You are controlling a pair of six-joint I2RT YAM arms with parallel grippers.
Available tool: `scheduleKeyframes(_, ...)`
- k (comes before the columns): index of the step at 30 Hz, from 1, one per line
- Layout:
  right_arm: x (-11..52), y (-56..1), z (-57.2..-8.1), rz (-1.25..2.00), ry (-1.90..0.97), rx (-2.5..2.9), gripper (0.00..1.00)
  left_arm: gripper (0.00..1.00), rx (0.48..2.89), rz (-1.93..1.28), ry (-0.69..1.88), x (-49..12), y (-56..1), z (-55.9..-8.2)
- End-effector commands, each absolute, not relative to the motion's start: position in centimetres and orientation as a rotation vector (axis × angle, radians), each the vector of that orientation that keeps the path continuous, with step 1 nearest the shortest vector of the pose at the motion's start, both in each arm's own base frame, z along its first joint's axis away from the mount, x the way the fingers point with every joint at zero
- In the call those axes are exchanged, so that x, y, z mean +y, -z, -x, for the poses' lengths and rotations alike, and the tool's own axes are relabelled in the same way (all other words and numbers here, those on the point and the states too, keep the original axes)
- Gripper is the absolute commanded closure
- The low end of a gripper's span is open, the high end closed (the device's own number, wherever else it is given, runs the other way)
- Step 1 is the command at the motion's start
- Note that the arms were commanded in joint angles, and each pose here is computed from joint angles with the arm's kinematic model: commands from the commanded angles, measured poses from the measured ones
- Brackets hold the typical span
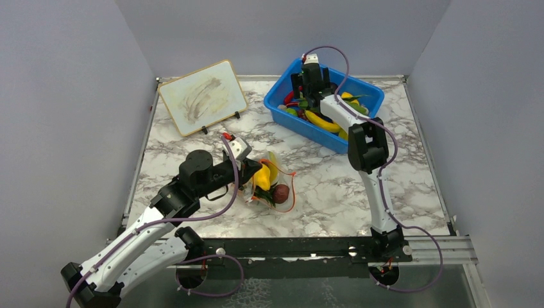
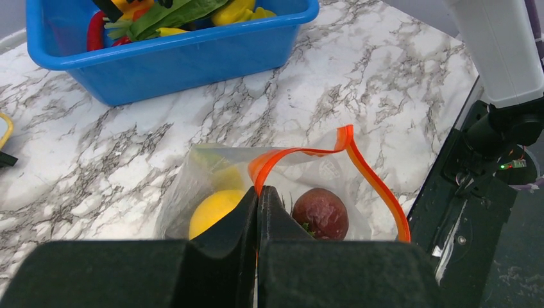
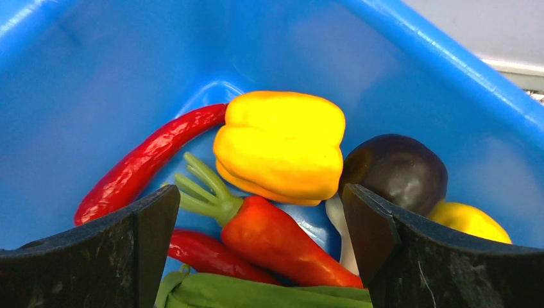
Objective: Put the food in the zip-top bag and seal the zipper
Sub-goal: Pick up the fake vegetable from the bin.
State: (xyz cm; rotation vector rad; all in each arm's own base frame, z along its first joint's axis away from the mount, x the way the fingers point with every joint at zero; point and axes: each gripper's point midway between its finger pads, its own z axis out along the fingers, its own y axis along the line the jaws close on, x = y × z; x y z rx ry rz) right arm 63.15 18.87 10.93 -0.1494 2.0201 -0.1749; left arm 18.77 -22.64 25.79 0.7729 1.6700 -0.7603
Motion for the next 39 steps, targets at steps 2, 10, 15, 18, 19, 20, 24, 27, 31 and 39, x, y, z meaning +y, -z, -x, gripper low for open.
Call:
scheduleKeyframes(2, 17.7, -10.7, -64.9, 0.055, 0.226, 1.97, 0.0, 1.0, 1.635, -0.77, 0.774, -22.6, -26.4, -18.6)
scheduleKeyframes(10, 16.5, -9.0, -66.3, 0.004, 0.333, 1.944, 0.0, 1.0, 1.639, -0.768, 0.771, -22.6, -26.3, -18.7)
scheduleKeyframes(15, 15.7, -8.6, -66.7, -0.006, 0.376, 1.921, 0.0, 1.0, 1.641, -0.771, 0.775, -22.7, -26.2, -18.7)
scheduleKeyframes(18, 15.8, -8.1, -67.0, 0.018, 0.357, 1.924, 0.0, 1.0, 1.641, -0.773, 0.776, -22.7, -26.2, -18.7)
scheduleKeyframes(19, 15.7, -7.9, -67.1, 0.025, 0.353, 1.925, 0.01, 1.0, 1.637, -0.774, 0.778, -22.7, -26.3, -18.7)
scheduleKeyframes(20, 15.8, -7.8, -67.2, 0.038, 0.348, 1.927, 0.03, 1.0, 1.64, -0.772, 0.779, -22.7, -26.3, -18.7)
scheduleKeyframes(24, 16.3, -7.9, -67.3, 0.086, 0.318, 1.918, 0.22, 1.0, 1.637, -0.769, 0.774, -22.6, -26.3, -18.7)
scheduleKeyframes(27, 16.5, -8.8, -67.2, 0.097, 0.292, 1.903, 0.3, 1.0, 1.635, -0.767, 0.772, -22.5, -26.3, -18.7)
scheduleKeyframes(31, 17.6, -10.9, -67.2, 0.137, 0.219, 1.883, 0.36, 1.0, 1.641, -0.766, 0.766, -22.5, -26.2, -18.9)
scheduleKeyframes(39, 19.3, -17.5, -66.1, 0.177, 0.078, 1.818, 0.46, 1.0, 1.652, -0.759, 0.758, -22.4, -25.9, -18.9)
